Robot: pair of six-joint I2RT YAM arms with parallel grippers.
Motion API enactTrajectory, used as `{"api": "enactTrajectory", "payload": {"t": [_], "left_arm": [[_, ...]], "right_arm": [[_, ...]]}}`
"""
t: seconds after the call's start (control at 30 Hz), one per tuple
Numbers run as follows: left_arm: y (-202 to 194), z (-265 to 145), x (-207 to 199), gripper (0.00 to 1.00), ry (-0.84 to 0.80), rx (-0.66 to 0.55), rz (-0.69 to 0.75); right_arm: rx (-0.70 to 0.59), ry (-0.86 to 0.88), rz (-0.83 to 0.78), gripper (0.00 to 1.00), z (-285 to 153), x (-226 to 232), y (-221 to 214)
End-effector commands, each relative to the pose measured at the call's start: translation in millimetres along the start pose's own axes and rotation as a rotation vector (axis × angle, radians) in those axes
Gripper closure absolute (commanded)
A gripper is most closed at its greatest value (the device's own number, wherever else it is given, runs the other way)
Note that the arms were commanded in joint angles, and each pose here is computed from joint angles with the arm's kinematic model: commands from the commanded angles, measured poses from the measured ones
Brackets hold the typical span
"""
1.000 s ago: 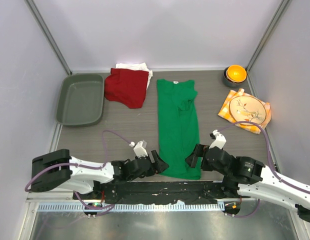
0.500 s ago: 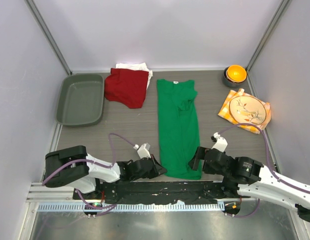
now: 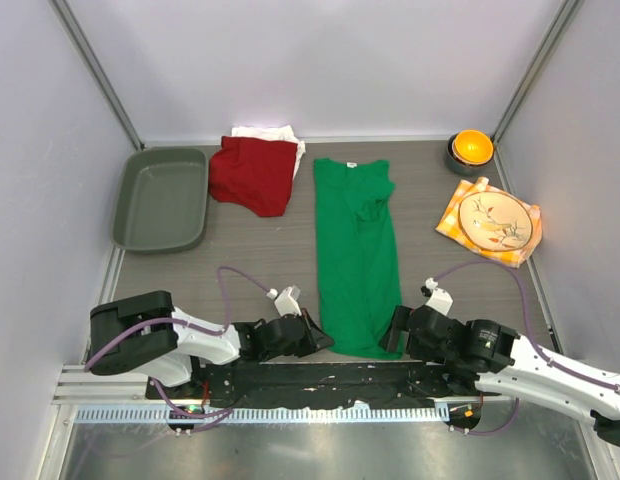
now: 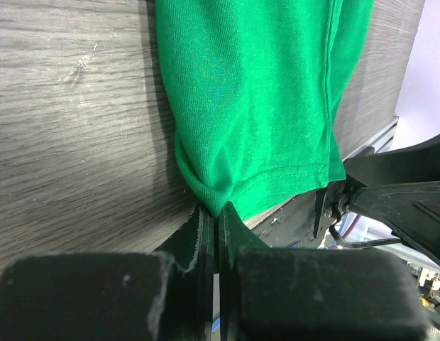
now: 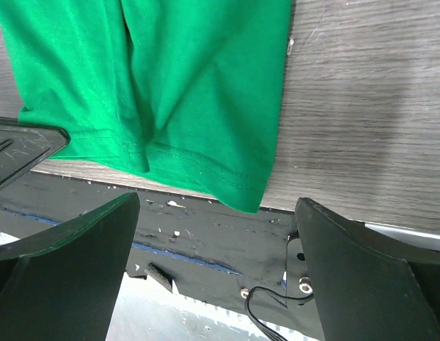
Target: Fold and stack the t-shirts
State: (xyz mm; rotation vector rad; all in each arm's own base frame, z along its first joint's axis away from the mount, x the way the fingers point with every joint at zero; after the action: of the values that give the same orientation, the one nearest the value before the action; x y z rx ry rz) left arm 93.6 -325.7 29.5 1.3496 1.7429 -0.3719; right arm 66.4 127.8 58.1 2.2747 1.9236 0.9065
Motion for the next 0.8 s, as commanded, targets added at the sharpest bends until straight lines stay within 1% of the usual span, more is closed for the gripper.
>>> {"api": "enactTrajectory", "payload": {"t": [0.0,0.03,0.13,0.33,0.6,0.77], "left_arm": [[1.2,-4.1,16.2,1.00,0.041,0.000,0.025],[1.9,-4.3,15.8,1.00,0.040,-0.001,0.024],[3.0,-6.3,17.0,1.00,0.040,-0.004,0.021],[7.5,-12.0,13.5,1.00,0.035,-0.011,0.018],[14.2,-21.3,14.6,1.00,0.048,-0.019,0.026],[13.8,-20.1,17.0,1.00,0.049,-0.013,0.025]], "right_arm": [[-0.007,0.044,0.064,0.04,1.2,8.3,0.6],[-0.009,0.046,0.067,0.08,1.9,8.2,0.4],[-0.021,0.042,0.099,0.13,2.4,8.1,2.4],[-0.015,0.030,0.152,0.18,8.5,9.3,0.3],[0.004,0.034,0.212,0.20,21.2,10.6,-6.5],[0.036,0.035,0.222,0.25,33.4,11.6,-15.3]]}}
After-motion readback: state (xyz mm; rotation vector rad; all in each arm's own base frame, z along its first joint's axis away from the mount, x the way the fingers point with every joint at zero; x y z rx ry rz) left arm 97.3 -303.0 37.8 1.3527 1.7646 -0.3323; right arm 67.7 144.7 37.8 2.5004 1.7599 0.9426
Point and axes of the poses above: each gripper's point midway between its finger pads, its own z axis out along the fingers, its own x axis along the line the jaws close on, y = z × x, the point moved 1 cm from there along -z, back along the fingers, and after that the axes turned 1 degree about -z, right-handed, at the moved point
